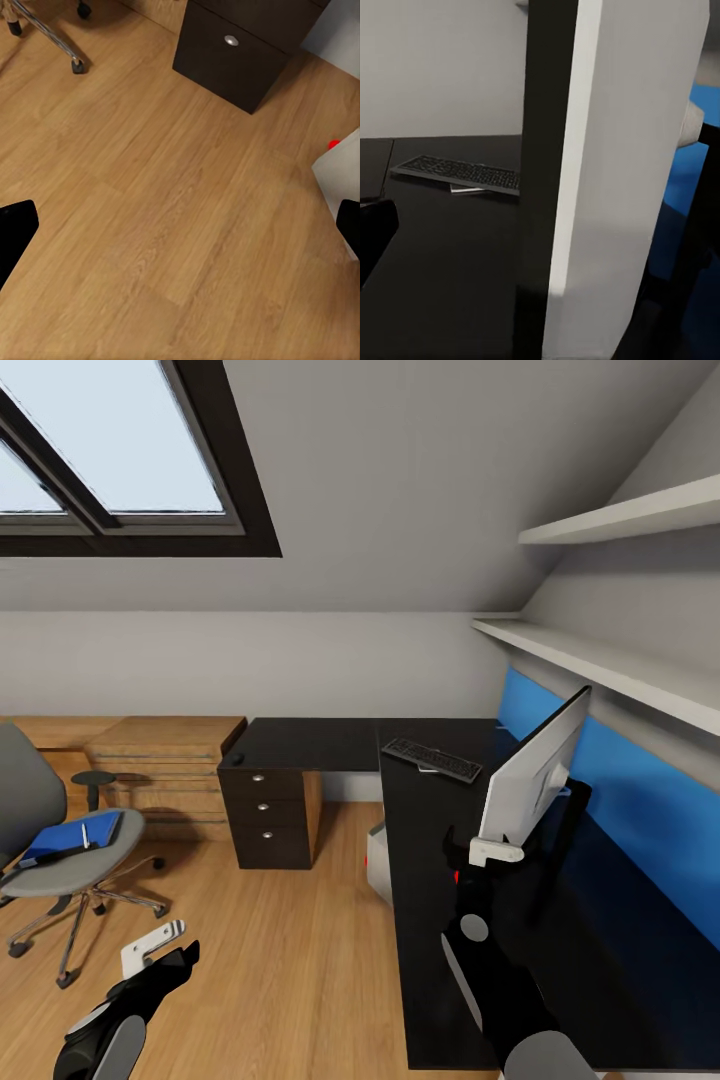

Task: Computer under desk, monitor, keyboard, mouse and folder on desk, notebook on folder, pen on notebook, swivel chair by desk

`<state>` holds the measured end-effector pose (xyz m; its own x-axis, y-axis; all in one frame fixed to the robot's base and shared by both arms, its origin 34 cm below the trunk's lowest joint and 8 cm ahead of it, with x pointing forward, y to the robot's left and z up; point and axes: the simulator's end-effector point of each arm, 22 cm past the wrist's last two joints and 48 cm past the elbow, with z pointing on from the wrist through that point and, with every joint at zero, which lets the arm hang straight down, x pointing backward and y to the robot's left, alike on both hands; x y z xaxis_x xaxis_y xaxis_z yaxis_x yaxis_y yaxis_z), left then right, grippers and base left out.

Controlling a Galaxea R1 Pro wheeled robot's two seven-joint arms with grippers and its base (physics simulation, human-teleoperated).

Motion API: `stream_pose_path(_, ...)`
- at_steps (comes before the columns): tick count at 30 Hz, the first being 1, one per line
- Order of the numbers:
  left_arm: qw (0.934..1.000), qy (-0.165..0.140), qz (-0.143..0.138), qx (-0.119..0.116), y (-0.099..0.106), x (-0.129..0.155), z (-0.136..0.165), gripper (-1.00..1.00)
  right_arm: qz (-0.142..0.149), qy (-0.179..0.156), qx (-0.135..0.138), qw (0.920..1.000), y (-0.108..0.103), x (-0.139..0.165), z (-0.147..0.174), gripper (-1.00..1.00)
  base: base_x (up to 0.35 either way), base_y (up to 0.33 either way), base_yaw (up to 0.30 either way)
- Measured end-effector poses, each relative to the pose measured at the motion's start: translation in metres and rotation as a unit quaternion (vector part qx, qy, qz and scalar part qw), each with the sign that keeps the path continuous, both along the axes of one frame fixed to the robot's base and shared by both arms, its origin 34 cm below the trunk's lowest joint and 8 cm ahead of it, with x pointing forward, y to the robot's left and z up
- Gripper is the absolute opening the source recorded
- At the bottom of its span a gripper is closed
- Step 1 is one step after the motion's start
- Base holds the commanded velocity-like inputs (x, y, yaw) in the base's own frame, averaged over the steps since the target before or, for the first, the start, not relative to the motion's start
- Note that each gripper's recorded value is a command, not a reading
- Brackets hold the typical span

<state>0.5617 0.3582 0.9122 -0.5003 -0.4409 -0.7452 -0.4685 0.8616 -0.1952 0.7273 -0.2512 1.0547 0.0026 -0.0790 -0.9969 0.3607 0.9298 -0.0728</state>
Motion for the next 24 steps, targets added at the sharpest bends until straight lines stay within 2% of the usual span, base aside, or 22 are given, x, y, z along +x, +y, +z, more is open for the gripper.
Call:
stream_pose_path(4,1.0,0.0,0.0,0.0,0.0,0.0,0.0,1.0,-0.003,0.012,0.003,0.9999,-0.001,0.0,-0.005,1.0,0.0,0.0,0.0)
stream_pose_path(13,1.0,0.0,0.0,0.0,0.0,0.0,0.0,1.0,-0.01,0.023,0.029,0.9993,-0.006,-0.001,-0.014,1.0,0.0,0.0,0.0)
stream_pose_path(24,1.0,0.0,-0.001,0.001,-0.001,0.0,0.0,1.0,-0.015,0.045,0.031,0.9984,-0.009,-0.002,-0.023,1.0,0.0,0.0,0.0)
